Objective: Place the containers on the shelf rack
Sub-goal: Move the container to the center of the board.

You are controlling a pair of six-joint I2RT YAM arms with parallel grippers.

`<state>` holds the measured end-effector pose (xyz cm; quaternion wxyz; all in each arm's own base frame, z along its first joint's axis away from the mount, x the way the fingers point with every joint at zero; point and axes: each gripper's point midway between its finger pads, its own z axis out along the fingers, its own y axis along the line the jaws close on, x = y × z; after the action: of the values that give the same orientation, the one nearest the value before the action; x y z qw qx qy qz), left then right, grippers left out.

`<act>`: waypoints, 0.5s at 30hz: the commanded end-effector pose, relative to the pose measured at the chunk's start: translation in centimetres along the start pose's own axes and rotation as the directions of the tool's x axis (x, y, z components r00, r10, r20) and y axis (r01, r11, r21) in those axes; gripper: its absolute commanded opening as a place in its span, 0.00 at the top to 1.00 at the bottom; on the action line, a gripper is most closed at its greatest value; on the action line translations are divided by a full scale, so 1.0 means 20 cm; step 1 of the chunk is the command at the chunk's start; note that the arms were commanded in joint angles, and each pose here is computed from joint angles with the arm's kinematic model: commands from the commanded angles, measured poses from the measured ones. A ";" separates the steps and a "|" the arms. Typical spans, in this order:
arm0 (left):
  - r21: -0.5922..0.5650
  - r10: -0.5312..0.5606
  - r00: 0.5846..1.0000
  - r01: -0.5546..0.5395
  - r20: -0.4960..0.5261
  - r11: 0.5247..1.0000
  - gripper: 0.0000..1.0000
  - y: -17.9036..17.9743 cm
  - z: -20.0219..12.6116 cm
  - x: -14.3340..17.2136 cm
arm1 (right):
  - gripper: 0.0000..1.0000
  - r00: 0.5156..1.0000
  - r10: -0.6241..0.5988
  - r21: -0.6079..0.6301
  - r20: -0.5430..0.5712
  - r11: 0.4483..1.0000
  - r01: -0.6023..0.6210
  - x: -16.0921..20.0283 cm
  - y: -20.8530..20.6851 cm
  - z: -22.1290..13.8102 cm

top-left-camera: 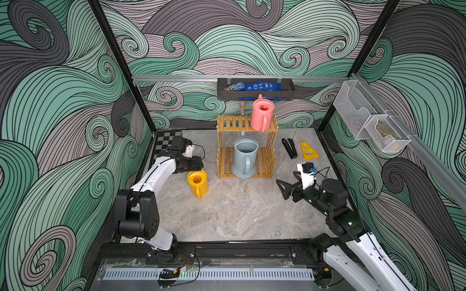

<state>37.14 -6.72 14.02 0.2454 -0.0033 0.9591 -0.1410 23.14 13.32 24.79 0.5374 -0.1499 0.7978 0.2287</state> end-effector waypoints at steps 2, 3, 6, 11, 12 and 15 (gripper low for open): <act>-0.015 0.028 0.993 -0.026 0.114 1.000 0.23 0.02 -0.13 -0.08 | 0.01 0.997 0.038 -0.141 0.071 0.990 -0.028 -0.05 0.16 0.00; -0.022 0.037 0.989 -0.034 0.144 0.999 0.23 0.02 -0.18 -0.09 | 0.01 0.996 0.034 -0.154 0.076 0.988 -0.022 -0.05 0.19 0.01; -0.049 0.059 0.975 -0.049 0.213 0.998 0.22 0.05 -0.26 -0.11 | 0.01 0.997 -0.006 -0.175 0.082 0.984 0.020 -0.03 0.29 0.03; -0.075 0.079 0.949 -0.059 0.304 0.995 0.20 0.09 -0.38 -0.12 | 0.01 0.992 -0.097 -0.217 0.083 0.970 0.113 0.00 0.50 0.06; -0.079 0.079 0.944 -0.057 0.321 0.995 0.20 0.09 -0.40 -0.12 | 0.01 0.989 -0.115 -0.224 0.088 0.966 0.132 0.01 0.53 0.07; -0.081 0.069 0.936 -0.043 0.345 0.996 0.20 0.12 -0.43 -0.12 | 0.01 0.981 -0.161 -0.243 0.112 0.952 0.184 0.02 0.63 0.09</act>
<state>34.91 -2.74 20.25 0.3828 -0.0126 0.9175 -0.1069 17.53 24.50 24.20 0.5182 -0.2906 0.7448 0.3038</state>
